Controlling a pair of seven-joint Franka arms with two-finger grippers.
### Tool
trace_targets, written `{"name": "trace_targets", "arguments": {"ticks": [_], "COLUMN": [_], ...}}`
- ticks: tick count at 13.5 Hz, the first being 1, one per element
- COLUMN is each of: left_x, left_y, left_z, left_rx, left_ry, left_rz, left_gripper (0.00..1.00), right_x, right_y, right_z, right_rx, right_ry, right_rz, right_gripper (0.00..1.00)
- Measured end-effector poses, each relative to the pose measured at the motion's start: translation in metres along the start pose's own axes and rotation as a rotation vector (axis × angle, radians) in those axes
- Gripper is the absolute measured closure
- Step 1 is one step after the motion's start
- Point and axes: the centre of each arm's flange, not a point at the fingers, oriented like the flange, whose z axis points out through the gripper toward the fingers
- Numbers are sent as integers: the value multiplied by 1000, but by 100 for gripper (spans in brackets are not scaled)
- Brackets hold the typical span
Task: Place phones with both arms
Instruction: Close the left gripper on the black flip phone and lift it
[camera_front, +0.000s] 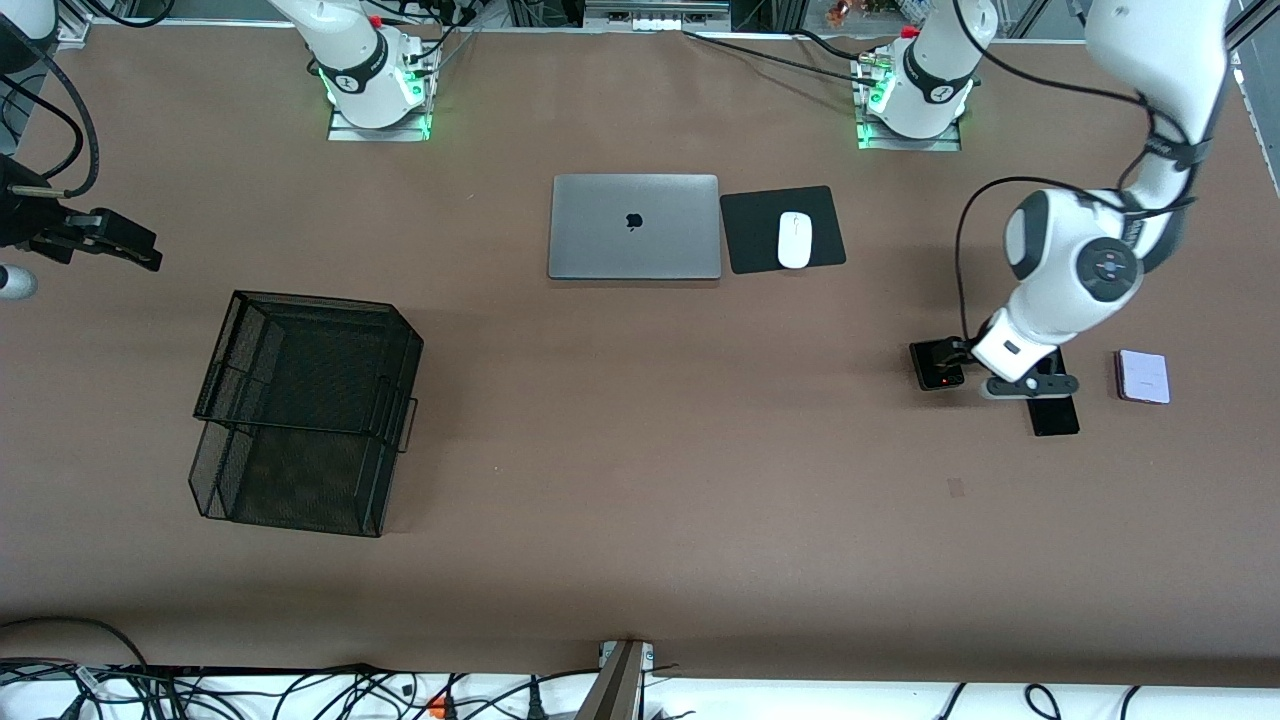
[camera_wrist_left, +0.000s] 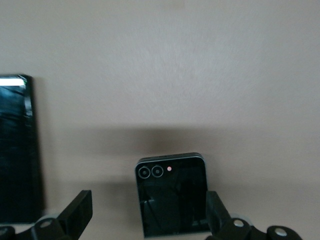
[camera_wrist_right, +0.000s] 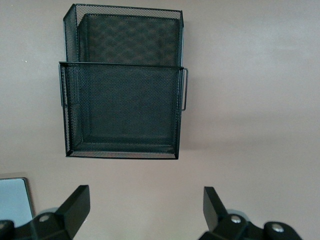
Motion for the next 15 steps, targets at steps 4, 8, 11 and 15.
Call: {"name": "trace_targets", "arguments": {"ticks": [4,8,11,15], "left_x": [-15,-17,-19,-16], "left_y": [12,18,17,16], "left_z": [31,36,47,40], "left_rx": [-57,-64,-63,-64], "left_ry": [-28,-40,-39,-25], "left_rz": [-80,-84,-86,-90], "left_gripper": [0,0,0,18], "right_x": [0,0,0,0], "right_y": [0,0,0,0], "right_z": [0,0,0,0], "right_rx": [0,0,0,0], "right_ry": [0,0,0,0], "right_rz": [0,0,0,0], "right_gripper": [0,0,0,0]}}
